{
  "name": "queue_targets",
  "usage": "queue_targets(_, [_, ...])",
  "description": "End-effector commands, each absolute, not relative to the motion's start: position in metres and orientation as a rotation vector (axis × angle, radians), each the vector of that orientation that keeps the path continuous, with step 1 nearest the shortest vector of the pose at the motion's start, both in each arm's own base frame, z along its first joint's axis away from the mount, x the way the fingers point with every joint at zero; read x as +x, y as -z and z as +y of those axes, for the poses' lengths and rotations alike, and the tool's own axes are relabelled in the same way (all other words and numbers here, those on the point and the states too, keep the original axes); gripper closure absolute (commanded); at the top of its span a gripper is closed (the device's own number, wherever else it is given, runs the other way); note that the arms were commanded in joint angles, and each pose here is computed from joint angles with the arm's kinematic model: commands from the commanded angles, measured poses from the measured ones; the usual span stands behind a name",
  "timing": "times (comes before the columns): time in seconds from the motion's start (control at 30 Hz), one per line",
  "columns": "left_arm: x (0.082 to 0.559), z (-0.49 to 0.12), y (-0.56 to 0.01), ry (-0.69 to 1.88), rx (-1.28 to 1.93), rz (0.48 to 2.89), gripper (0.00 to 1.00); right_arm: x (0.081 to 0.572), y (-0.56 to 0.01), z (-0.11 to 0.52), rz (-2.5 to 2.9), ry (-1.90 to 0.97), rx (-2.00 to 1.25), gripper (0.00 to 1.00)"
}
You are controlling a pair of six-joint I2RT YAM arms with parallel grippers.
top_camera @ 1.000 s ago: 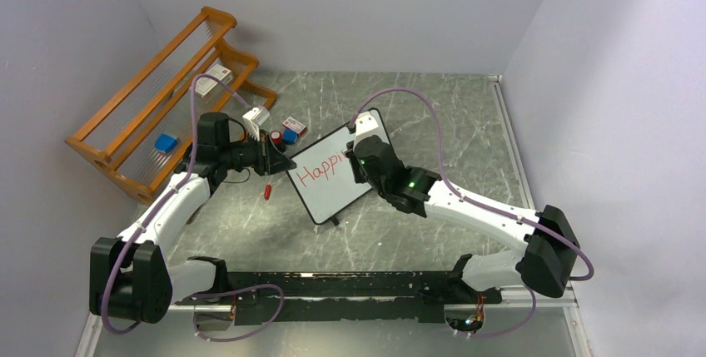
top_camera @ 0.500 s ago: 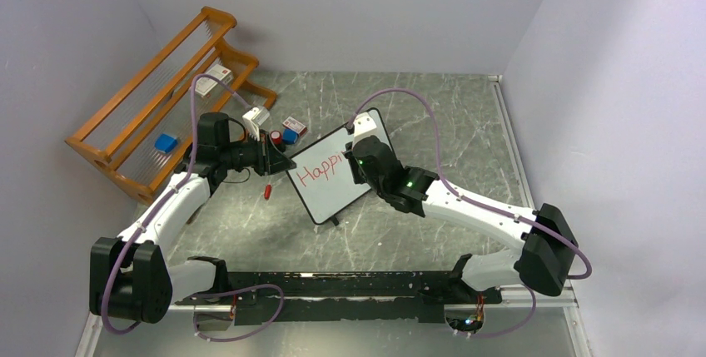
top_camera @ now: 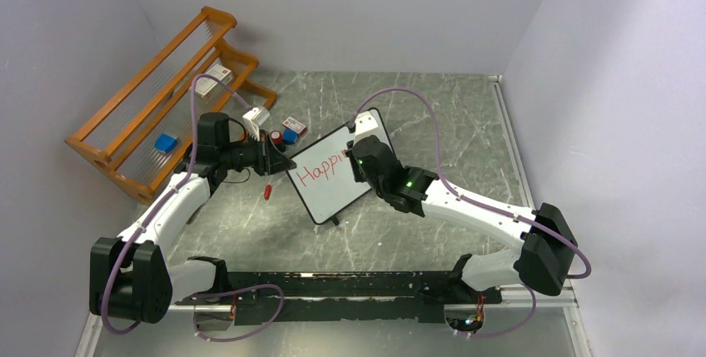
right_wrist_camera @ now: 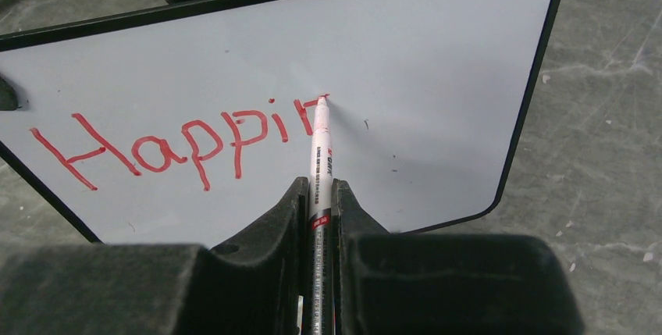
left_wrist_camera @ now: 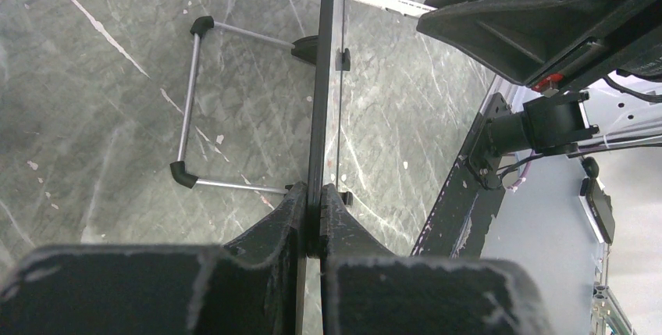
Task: Write a sentence on the whiteboard
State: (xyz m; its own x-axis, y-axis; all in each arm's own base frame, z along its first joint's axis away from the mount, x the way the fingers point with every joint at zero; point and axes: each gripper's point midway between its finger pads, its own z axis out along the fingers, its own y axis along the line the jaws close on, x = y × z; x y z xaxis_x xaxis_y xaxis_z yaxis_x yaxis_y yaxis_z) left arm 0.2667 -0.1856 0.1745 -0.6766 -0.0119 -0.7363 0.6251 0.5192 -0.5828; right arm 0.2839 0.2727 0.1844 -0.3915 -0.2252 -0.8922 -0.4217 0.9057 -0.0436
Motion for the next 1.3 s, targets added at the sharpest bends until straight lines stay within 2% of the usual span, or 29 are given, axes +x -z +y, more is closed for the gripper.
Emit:
queue_targets(0.0, [0.266, -0.179, -0.152, 1.113, 0.464, 2.149, 0.95, 0.292, -0.191, 0.271, 1.961, -0.216, -0.421, 1.0])
queue_targets(0.93, [0.266, -0.178, -0.152, 1.102, 0.46, 2.151, 0.95, 0.274, -0.158, 0.258, 2.072, -0.2, -0.459, 1.0])
queue_targets(1.27, [0.267, -0.177, -0.152, 1.098, 0.461, 2.15, 0.95, 0.28, -0.186, 0.256, 2.0, -0.222, -0.416, 1.0])
